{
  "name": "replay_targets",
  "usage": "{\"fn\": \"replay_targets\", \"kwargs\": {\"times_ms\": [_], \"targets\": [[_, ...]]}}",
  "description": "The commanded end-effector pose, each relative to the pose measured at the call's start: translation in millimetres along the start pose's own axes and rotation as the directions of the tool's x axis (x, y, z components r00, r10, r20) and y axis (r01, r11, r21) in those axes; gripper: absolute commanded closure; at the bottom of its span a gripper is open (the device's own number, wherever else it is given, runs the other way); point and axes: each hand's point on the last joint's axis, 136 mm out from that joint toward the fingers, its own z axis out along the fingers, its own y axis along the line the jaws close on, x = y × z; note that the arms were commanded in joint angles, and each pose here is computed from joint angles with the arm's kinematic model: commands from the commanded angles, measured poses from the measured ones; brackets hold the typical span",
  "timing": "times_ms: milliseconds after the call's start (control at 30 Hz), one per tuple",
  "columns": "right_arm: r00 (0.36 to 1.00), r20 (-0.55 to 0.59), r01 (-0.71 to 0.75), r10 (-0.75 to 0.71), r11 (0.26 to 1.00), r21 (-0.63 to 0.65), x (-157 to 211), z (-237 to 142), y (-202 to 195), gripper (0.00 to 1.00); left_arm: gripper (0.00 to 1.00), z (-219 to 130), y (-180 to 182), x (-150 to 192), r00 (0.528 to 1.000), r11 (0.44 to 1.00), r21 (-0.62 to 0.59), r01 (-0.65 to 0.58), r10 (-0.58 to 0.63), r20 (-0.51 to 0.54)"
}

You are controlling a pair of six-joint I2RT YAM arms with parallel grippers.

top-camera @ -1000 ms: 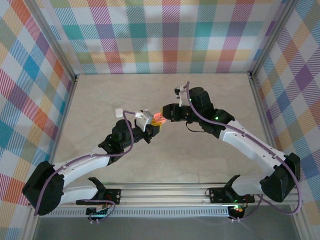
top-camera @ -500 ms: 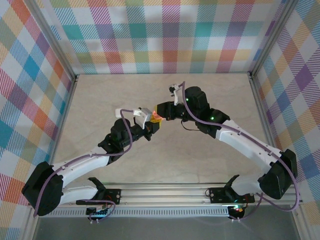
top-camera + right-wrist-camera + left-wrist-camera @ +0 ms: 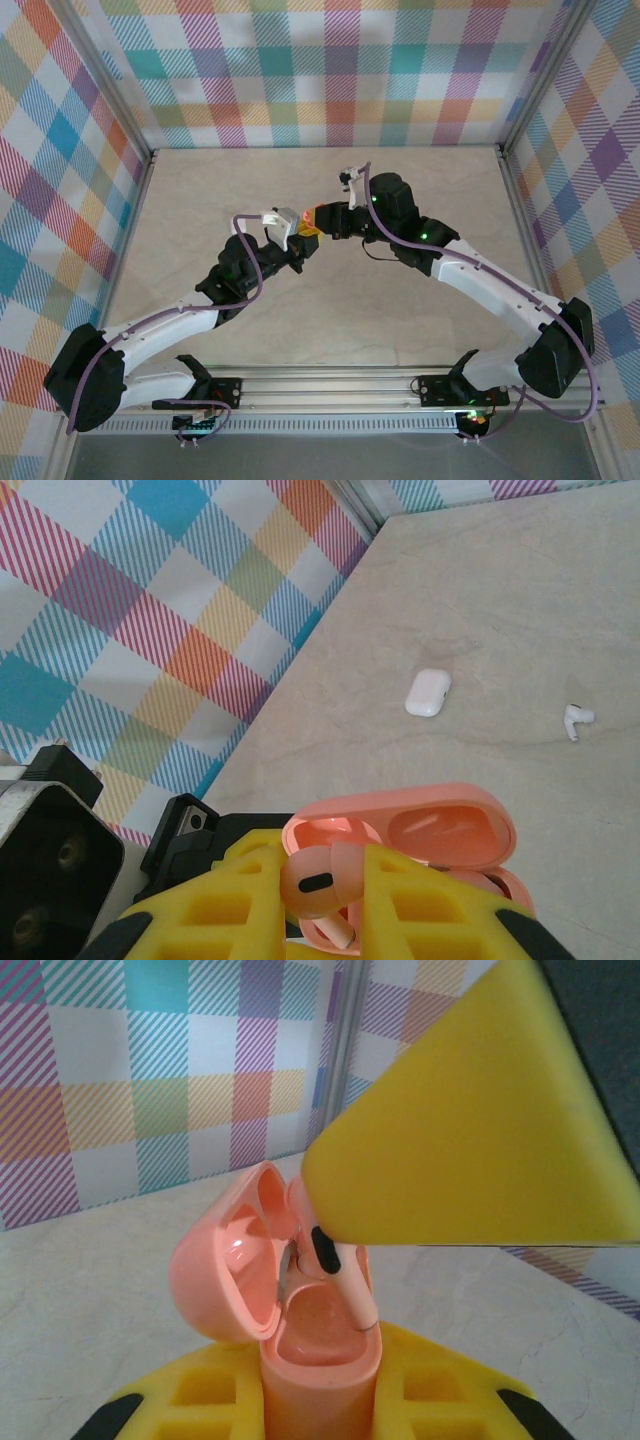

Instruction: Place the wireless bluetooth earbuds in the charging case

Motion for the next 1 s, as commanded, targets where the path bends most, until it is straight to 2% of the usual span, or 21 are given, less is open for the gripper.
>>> {"fn": "replay_targets", "kwargs": {"times_ms": [0, 967], "targets": [[1.000, 0.014, -0.004, 0.004, 1.000, -0.012, -0.5, 2.1, 2.9, 0.79, 1.00, -1.8, -7.7, -31.0, 0.996, 1.000, 0.018, 0.004, -0.006, 0.091], [0.999, 0.029, -0.035, 0.038, 0.996, -0.078, -2.2, 9.9, 16.6, 0.79, 1.00, -7.2, -4.2, -36.2, 0.992, 1.000, -0.004, 0.014, -0.014, 0.126]]}}
